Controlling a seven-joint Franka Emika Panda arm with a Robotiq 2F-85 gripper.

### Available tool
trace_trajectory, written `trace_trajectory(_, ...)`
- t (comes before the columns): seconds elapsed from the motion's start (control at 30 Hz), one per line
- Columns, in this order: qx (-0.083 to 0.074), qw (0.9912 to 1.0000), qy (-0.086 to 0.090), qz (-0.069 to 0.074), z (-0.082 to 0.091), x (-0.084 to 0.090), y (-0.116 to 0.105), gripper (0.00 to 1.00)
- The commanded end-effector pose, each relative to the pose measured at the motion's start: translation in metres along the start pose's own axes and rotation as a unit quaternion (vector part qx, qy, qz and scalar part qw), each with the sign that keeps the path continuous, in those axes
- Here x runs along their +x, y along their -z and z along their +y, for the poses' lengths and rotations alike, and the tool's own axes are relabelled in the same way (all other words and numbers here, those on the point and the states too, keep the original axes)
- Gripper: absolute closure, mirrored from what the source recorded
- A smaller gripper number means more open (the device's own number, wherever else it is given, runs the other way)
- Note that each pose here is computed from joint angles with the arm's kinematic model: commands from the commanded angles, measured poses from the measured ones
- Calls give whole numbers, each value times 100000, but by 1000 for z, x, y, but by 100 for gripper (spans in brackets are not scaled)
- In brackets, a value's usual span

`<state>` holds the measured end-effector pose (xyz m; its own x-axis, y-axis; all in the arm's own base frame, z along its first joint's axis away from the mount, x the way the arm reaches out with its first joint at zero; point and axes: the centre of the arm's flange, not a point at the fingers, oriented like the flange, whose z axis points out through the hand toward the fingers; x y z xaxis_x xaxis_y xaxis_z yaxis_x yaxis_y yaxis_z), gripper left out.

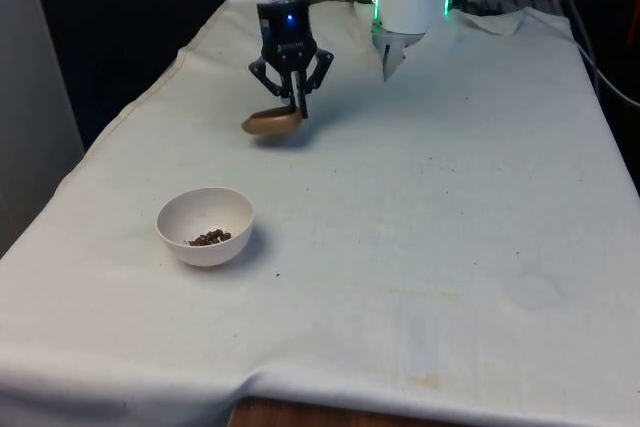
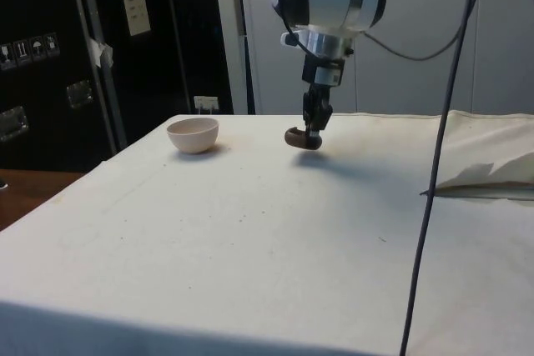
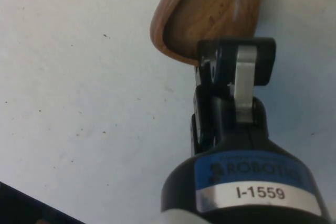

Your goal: Pour the coffee beans from the cup into the bowl.

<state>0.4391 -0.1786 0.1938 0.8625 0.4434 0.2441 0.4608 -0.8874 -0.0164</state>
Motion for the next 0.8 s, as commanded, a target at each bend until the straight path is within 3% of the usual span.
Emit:
trace_trajectory(0.0,-1081,99994,98,-62,-3,0,1,100)
trace_trajectory(0.07,-1803,99983,405,9,-8,0,3,100)
trace_trajectory(0.1,-1011,99994,445,-217,-7,0,0,100)
trace_trajectory(0.13,-1965,99980,434,14,-9,-1,3,100)
trace_trajectory(0.37,-2651,99957,1178,318,-22,6,2,100)
trace_trajectory(0.43,-1847,99975,1250,24,-21,5,0,100)
trace_trajectory(0.47,-2674,99954,1401,179,-28,10,0,100)
trace_trajectory(0.7,-2982,99922,2440,-820,-45,19,-12,100)
trace_trajectory(0.73,-2176,99946,2428,-311,-43,20,-10,100)
trace_trajectory(0.77,-3051,99917,2541,-927,-47,20,-13,100)
